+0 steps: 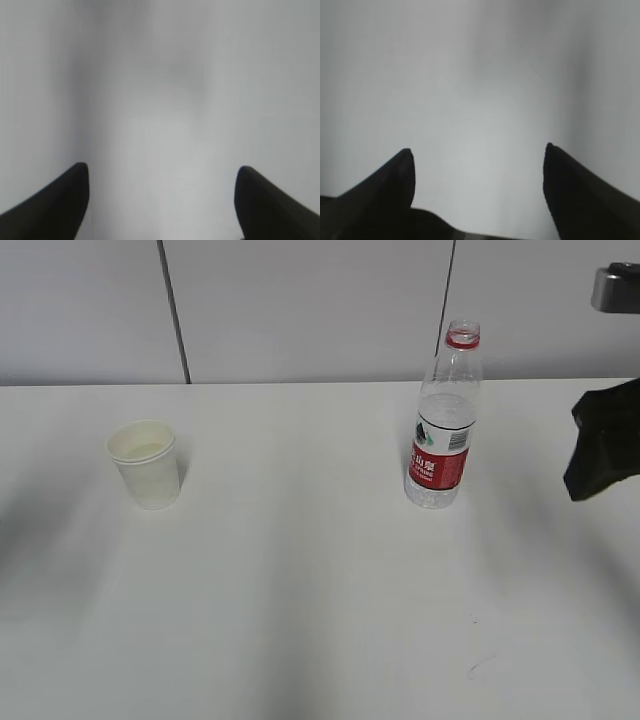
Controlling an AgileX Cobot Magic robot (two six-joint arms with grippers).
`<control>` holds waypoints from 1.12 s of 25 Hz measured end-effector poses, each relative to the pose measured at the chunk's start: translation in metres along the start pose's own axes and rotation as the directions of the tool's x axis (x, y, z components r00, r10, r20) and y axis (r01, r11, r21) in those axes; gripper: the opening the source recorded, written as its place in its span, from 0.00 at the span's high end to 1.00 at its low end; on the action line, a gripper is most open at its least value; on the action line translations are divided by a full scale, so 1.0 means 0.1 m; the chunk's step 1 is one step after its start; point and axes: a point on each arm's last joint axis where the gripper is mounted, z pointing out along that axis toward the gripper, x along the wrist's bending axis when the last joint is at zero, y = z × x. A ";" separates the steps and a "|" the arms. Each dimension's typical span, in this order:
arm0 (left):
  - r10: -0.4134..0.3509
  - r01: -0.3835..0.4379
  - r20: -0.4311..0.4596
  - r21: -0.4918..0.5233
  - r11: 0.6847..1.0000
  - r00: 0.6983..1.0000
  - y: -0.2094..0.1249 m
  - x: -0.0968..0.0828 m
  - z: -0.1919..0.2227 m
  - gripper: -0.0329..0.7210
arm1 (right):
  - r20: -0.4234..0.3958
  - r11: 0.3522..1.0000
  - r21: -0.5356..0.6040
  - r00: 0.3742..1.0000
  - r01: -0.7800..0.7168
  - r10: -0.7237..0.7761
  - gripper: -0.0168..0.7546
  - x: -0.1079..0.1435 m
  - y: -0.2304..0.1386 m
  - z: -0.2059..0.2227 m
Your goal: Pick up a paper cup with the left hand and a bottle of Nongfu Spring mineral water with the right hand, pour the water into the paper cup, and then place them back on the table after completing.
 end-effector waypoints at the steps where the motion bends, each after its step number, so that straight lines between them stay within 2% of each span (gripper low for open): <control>1: -0.005 0.005 0.000 0.034 0.999 1.000 -0.01 0.00 -0.04 0.24 | 0.002 0.999 0.035 1.000 0.000 0.000 0.22 0.00 -0.03 -0.02; 4: -0.013 0.013 0.001 0.105 0.994 1.000 -0.03 0.00 -0.14 0.24 | 0.006 0.995 0.102 1.000 -0.001 0.001 0.22 0.00 -0.08 -0.03; 12: -0.033 0.028 0.048 0.110 0.994 0.998 -0.02 -0.04 -0.19 0.25 | 0.011 0.993 0.113 0.999 -0.039 0.038 0.22 0.00 -0.09 -0.03; 17: -0.020 0.014 0.050 0.110 0.994 0.999 -0.02 -0.04 -0.19 0.25 | 0.012 0.993 0.113 0.999 -0.045 0.044 0.22 0.00 -0.09 -0.03; 24: -0.007 0.004 0.058 0.058 0.998 0.998 -0.17 -0.02 -0.33 0.30 | 0.002 0.994 0.099 0.999 -0.047 0.047 0.22 0.00 -0.12 -0.09; 28: 0.000 0.001 0.061 -0.013 1.000 0.998 -0.38 0.03 -0.52 0.31 | -0.005 0.996 0.081 0.999 -0.047 0.048 0.22 -0.01 -0.31 -0.18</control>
